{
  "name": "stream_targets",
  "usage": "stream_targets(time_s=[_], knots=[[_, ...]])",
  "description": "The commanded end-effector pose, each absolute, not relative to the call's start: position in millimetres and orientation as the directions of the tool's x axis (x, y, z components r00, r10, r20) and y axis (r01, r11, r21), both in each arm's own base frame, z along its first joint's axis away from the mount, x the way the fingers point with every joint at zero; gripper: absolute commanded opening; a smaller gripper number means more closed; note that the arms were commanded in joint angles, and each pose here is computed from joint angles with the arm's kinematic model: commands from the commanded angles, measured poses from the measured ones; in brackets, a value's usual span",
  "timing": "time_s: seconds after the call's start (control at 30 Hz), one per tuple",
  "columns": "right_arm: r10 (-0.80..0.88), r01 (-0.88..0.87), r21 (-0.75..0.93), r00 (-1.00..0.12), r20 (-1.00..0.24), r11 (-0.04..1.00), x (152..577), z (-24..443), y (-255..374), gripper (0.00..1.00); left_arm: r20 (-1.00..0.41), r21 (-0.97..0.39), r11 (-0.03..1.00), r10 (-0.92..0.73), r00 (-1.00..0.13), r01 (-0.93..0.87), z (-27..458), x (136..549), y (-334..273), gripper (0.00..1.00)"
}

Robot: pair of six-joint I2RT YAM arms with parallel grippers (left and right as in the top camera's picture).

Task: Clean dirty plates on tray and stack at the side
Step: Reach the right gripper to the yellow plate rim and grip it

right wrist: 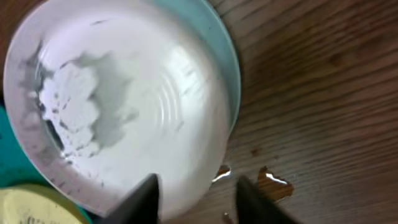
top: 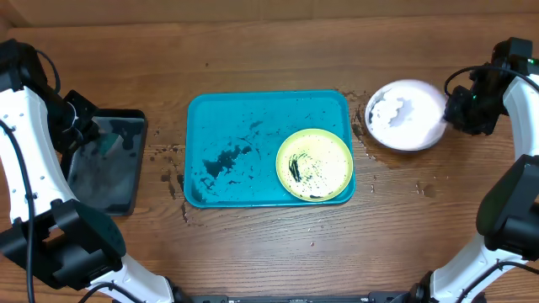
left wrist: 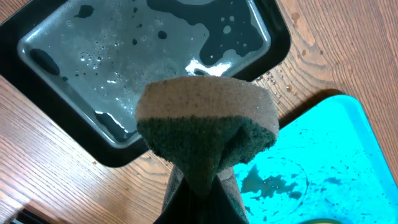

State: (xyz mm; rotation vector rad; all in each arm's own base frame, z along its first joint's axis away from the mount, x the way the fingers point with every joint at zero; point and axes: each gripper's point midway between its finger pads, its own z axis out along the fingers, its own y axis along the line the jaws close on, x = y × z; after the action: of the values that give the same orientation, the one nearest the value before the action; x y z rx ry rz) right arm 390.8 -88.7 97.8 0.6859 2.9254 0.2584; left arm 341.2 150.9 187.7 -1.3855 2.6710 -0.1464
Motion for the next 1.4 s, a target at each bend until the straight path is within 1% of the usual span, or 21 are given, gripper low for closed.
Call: stream_targets(time_s=[0.0, 0.13, 0.2, 0.23, 0.3, 0.47, 0.53, 0.57, 0.67, 0.73, 0.8, 0.83, 0.93, 1.17, 1.37], knots=[[0.423, 0.384, 0.297, -0.902, -0.082, 0.875, 395, 112, -60, 0.52, -0.060, -0.155, 0.558, -0.829, -0.556, -0.816, 187, 341, 149, 0.04], [0.364, 0.308, 0.434, -0.930, -0.049, 0.846, 399, 120, -16, 0.50, -0.061, -0.156, 0.560, -0.828, -0.557, -0.814, 187, 342, 149, 0.05], [0.277, 0.214, 0.500, -0.959, -0.053, 0.839, 399, 126, 15, 0.48, -0.062, -0.156, 0.564, -0.825, -0.562, -0.811, 187, 343, 147, 0.04], [0.244, 0.186, 0.505, -0.968, -0.051, 0.843, 398, 127, 27, 0.48, -0.062, -0.156, 0.565, -0.824, -0.563, -0.810, 187, 343, 147, 0.04], [0.176, 0.130, 0.482, -0.983, -0.051, 0.867, 393, 124, 46, 0.48, -0.062, -0.156, 0.566, -0.823, -0.564, -0.809, 187, 343, 146, 0.04], [0.022, -0.003, 0.344, -0.997, -0.069, 0.939, 384, 112, 85, 0.48, -0.062, -0.156, 0.566, -0.823, -0.564, -0.809, 187, 343, 146, 0.04], [-0.037, -0.060, 0.290, -0.996, -0.085, 0.955, 382, 106, 99, 0.44, -0.061, -0.156, 0.566, -0.823, -0.564, -0.809, 187, 343, 146, 0.04], [-0.061, -0.082, 0.252, -0.994, -0.090, 0.964, 381, 102, 104, 0.44, -0.060, -0.157, 0.567, -0.823, -0.565, -0.809, 187, 343, 146, 0.04], [-0.049, -0.057, 0.122, -0.996, -0.070, 0.991, 372, 88, 106, 0.44, -0.051, -0.169, 0.566, -0.822, -0.567, -0.807, 187, 344, 143, 0.04], [-0.041, -0.044, 0.082, -0.998, -0.037, 0.996, 360, 77, 111, 0.43, -0.050, -0.170, 0.566, -0.822, -0.567, -0.806, 187, 344, 143, 0.04], [-0.052, -0.054, 0.080, -0.998, -0.019, 0.995, 352, 70, 117, 0.42, -0.050, -0.170, 0.566, -0.822, -0.567, -0.806, 187, 344, 143, 0.04], [-0.067, -0.067, 0.077, -0.998, -0.006, 0.995, 345, 62, 122, 0.39, -0.052, -0.171, 0.566, -0.822, -0.567, -0.806, 187, 344, 143, 0.04], [-0.057, -0.057, 0.076, -0.998, -0.001, 0.995, 341, 55, 126, 0.35, -0.053, -0.172, 0.567, -0.822, -0.567, -0.806, 187, 345, 143, 0.04], [-0.041, -0.041, 0.074, -0.999, 0.005, 0.996, 336, 41, 125, 0.35, -0.053, -0.172, 0.567, -0.822, -0.567, -0.806, 187, 345, 143, 0.04], [-0.042, -0.042, 0.071, -0.999, -0.011, 0.997, 340, 40, 125, 0.35, -0.052, -0.171, 0.567, -0.822, -0.567, -0.806, 187, 344, 143, 0.04]])
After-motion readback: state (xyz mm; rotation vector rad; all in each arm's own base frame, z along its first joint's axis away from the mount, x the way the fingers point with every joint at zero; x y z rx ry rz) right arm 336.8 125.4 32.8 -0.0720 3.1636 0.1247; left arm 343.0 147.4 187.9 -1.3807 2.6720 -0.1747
